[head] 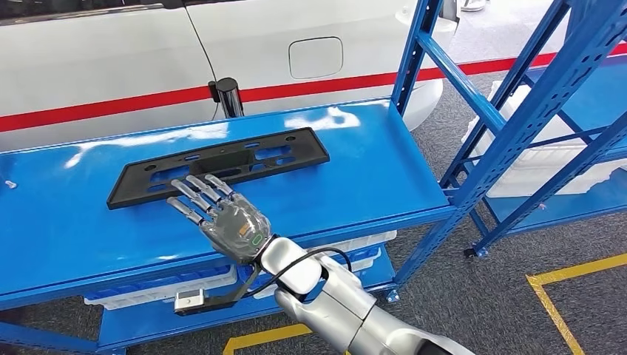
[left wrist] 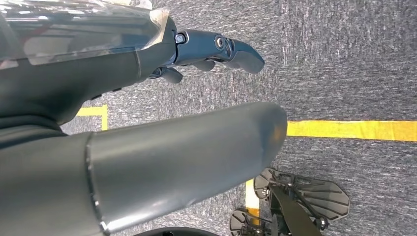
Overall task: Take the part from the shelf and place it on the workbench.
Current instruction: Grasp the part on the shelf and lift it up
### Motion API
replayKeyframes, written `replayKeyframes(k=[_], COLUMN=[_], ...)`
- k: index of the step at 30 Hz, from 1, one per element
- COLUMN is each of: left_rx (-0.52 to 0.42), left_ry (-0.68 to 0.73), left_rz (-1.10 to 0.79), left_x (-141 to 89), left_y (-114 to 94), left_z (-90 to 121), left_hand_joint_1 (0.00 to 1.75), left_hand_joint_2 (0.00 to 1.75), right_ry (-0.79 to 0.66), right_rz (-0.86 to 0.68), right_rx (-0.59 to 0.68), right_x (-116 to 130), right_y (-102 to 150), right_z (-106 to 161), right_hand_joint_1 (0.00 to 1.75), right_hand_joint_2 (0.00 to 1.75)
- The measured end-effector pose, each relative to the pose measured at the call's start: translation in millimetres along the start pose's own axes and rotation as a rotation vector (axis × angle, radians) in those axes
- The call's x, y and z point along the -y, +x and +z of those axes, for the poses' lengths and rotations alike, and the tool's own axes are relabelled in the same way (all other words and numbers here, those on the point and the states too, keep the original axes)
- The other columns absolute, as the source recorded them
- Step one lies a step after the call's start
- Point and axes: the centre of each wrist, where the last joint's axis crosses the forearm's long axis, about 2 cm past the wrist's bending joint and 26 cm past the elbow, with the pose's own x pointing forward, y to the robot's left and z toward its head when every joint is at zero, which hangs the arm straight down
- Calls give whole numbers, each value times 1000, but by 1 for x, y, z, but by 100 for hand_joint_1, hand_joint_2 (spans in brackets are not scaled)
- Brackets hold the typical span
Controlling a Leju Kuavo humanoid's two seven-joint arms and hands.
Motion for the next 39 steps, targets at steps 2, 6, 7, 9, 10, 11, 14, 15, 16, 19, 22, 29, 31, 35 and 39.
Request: replayKeyframes(k=[2,6,7,9,10,11,14,15,16,19,22,29,31,35,39], left_rx=[0,2,2,2,2,2,1,1,0,-1,-1,-1,-1,-2,-3], left_ry=[-1,-8,-9,-10,-10,-10,-7,-5,-3,1,2,5,5,6,10], left_rz=[-6,-10,-10,-11,-11,-11,-12,-14,-16,-20,-21,-21,-21,-21,-16], left_x=[0,0,0,0,0,0,0,0,0,0,0,0,0,0,3], left_y=[0,0,0,0,0,0,0,0,0,0,0,0,0,0,0], left_z=[0,0,0,0,0,0,0,0,0,0,0,0,0,0,1], left_hand_joint_1=[0,0,0,0,0,0,0,0,0,0,0,0,0,0,0], left_hand_joint_2=[0,0,0,0,0,0,0,0,0,0,0,0,0,0,0], right_ry=[39,95,106,123,130,136,149,152,154,161,168,173,174,177,214], right_rz=[-14,-32,-35,-39,-40,-41,-51,-58,-67,-84,-89,-96,-96,-99,-83], right_rx=[-1,1,1,1,1,1,-5,-10,-15,-25,-25,-31,-31,-35,-37], right_x=[-9,-21,-23,-26,-27,-28,-29,-29,-29,-29,-28,-28,-28,-27,-28], right_y=[3,11,13,15,16,17,19,19,19,20,20,20,20,19,24], right_z=[-3,-7,-8,-10,-10,-11,-13,-14,-16,-19,-22,-25,-25,-27,-31], right_hand_joint_1=[0,0,0,0,0,0,0,0,0,0,0,0,0,0,0], right_hand_joint_2=[175,175,175,175,175,175,175,175,175,175,175,175,175,175,175])
